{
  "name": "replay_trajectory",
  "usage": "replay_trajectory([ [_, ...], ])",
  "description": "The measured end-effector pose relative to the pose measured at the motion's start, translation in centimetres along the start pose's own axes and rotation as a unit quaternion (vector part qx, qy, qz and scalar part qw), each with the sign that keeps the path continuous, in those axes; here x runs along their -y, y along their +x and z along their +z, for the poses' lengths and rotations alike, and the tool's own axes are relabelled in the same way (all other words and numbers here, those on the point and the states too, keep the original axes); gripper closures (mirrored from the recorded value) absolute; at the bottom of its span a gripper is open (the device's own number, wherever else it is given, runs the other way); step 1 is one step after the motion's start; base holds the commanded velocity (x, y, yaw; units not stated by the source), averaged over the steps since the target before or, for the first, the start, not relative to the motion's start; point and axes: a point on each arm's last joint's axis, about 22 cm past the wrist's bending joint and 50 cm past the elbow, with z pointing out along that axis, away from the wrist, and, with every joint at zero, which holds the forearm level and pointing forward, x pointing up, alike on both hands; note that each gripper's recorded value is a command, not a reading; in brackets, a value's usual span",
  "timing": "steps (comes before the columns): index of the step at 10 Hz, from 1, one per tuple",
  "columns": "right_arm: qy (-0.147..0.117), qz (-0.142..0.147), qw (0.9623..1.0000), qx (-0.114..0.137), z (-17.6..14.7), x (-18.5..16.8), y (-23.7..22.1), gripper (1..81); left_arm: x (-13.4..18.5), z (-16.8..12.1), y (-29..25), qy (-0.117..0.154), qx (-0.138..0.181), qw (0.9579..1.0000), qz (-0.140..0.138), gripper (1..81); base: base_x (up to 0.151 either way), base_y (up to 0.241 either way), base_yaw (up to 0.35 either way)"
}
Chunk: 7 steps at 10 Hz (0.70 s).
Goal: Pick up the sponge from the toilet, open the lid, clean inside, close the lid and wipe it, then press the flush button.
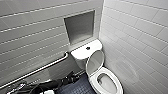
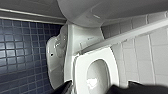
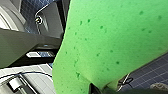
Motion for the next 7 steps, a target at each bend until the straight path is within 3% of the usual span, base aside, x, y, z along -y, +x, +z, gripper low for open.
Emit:
replay_trajectory([
  [4,0.014,0.002,0.9999,-0.004,-0.3,1.2,-0.1,81.1,-5.3,0.9,7.2,-0.016,-0.055,0.9983,0.007,1.0,0.000,0.000,0.000],
  [7,0.019,0.006,0.9998,-0.008,-0.6,1.5,-0.5,81.1,-6.4,2.2,9.9,0.000,-0.086,0.9963,0.005,1.0,0.000,0.000,0.000],
])
